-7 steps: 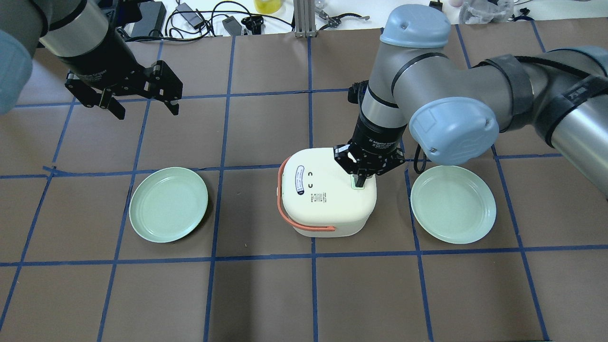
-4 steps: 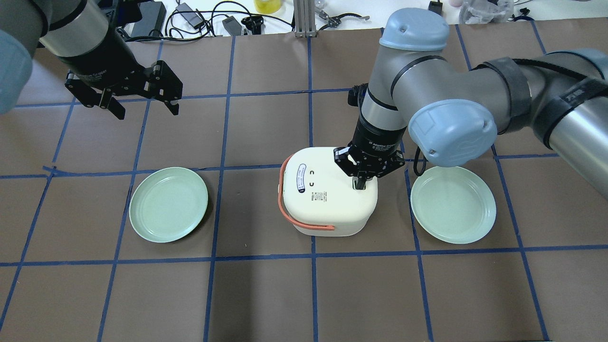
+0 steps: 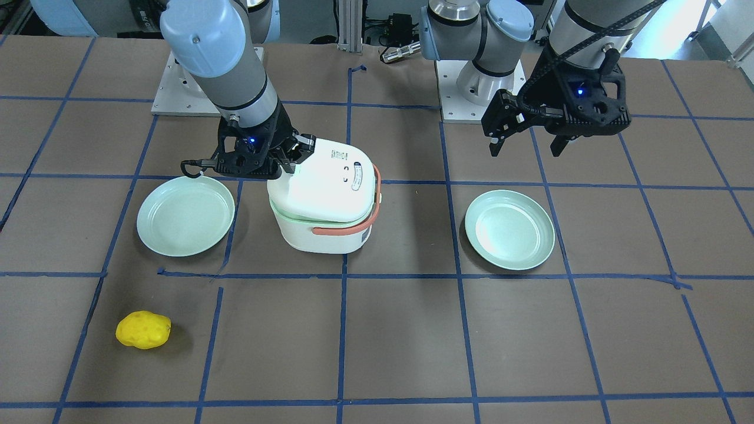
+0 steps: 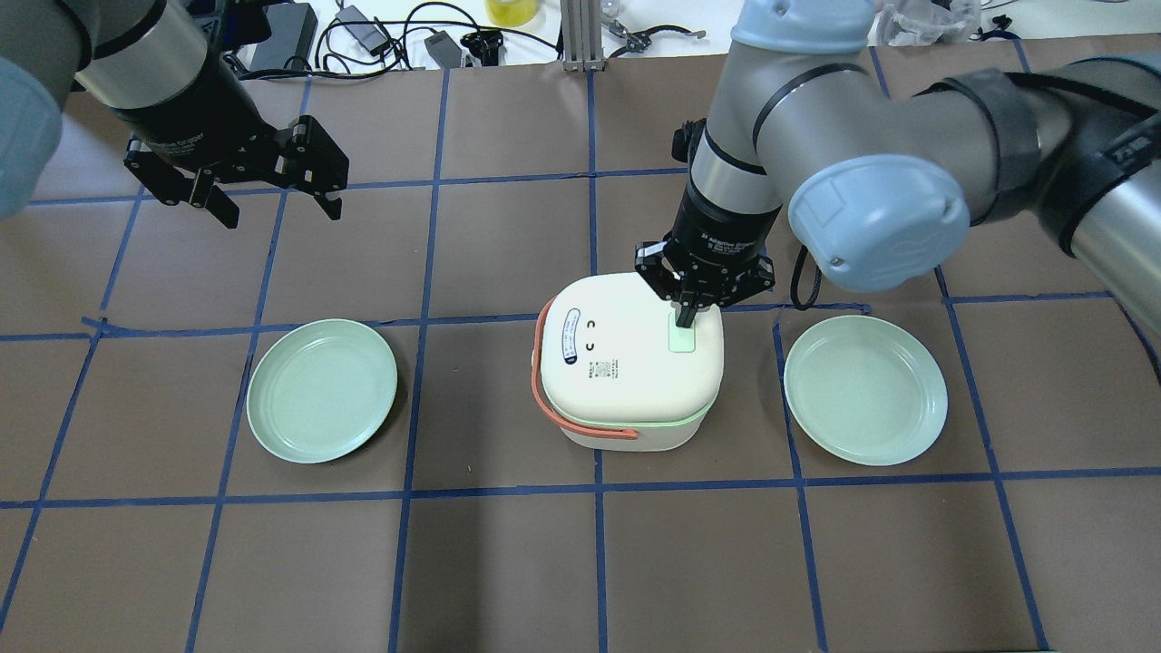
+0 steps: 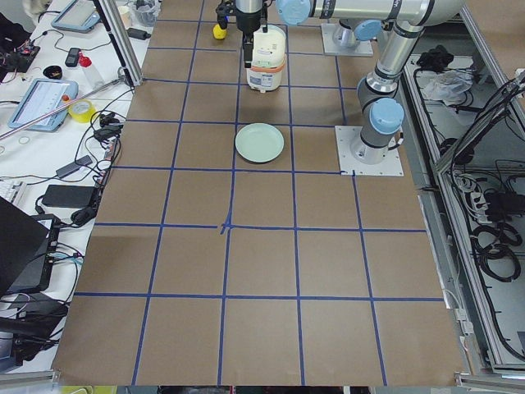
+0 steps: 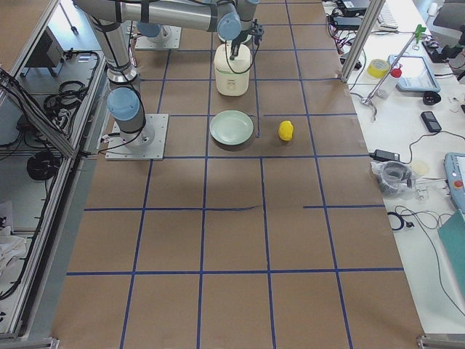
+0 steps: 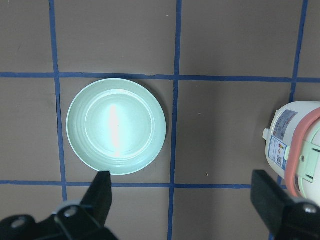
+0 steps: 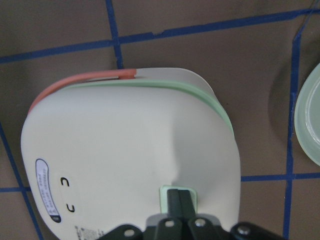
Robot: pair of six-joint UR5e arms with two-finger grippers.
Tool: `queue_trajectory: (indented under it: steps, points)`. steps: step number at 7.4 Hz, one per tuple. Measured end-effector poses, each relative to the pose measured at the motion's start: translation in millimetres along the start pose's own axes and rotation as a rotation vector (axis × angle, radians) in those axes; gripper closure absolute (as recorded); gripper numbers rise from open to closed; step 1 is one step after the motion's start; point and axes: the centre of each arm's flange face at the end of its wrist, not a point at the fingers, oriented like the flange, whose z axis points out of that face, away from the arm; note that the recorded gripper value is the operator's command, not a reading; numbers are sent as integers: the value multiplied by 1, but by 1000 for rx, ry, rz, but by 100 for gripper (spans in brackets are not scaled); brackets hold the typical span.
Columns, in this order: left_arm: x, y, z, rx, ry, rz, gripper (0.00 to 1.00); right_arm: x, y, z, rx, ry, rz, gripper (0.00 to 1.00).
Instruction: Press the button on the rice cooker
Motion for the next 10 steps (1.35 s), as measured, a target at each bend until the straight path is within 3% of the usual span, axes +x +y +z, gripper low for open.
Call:
queue_trajectory:
  steps: [1,2,4,6,10]
  points:
    - [0,0,0,0,0,0,0,-4,-2,-26,44,-5,53,40]
    - [0,0,0,0,0,0,0,-5,-5,-48,91,-3,82,0]
    - [0,0,0,0,0,0,0,2,-12,-72,157,43,80,0]
    - [0,0,0,0,0,0,0,14,-17,-80,186,119,-4,0]
    - [0,0,0,0,0,0,0,64,-27,-95,137,170,-107,0]
